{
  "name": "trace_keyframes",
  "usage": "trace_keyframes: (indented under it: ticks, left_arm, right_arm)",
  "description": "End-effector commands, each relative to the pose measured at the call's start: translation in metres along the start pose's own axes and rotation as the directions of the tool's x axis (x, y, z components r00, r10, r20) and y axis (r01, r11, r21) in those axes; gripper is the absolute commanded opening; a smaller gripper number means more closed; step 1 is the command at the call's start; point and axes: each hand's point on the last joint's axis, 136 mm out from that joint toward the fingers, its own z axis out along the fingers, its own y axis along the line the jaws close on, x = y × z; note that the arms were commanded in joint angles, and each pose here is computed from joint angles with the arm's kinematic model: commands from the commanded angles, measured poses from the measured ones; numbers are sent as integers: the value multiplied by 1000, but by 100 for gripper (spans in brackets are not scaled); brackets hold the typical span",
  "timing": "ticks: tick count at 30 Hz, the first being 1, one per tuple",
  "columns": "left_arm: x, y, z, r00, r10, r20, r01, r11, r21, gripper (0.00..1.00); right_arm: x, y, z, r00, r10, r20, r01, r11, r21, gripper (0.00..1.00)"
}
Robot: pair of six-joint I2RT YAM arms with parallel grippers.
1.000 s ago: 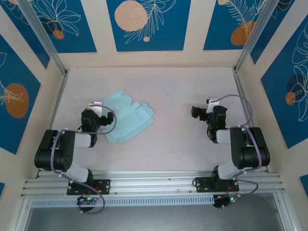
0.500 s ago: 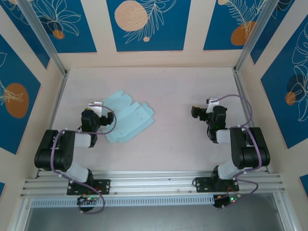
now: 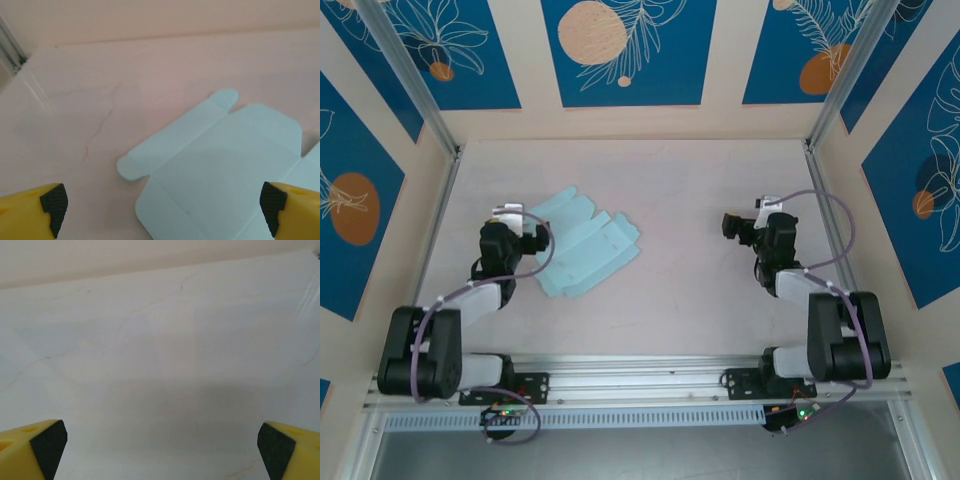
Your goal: Fold the paper box
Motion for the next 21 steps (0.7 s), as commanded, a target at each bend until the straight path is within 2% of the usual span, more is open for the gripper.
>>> trace_keyframes:
  ticks: [1, 6, 9, 13, 16, 21]
  left_arm:
    - [-1, 16, -11, 992, -115, -47, 111, 991, -80, 100]
    - [11, 12, -24, 956, -255, -145, 244, 966, -90, 100]
    - [31, 15, -30, 905, -344, -250, 313, 937, -157, 100]
    - [55, -1, -35, 837, -392, -381, 369, 919, -135, 100]
    - [70, -24, -35, 785, -424, -451, 444, 894, -67, 100]
    - [97, -39, -36, 749, -412, -518, 450, 891, -59, 100]
  right_arm:
    - [-6, 3, -11, 994, 65, -84, -62, 998, 32, 100]
    - [-10, 19, -25, 977, 103, -187, -93, 994, 62, 100]
    - [-5, 36, -36, 954, 128, -269, -113, 991, 73, 100]
    - [6, 65, -54, 929, 120, -351, -95, 992, 88, 100]
    - [11, 82, -62, 918, 118, -379, -89, 992, 93, 100]
    - [19, 99, -71, 903, 120, -413, -97, 992, 77, 100]
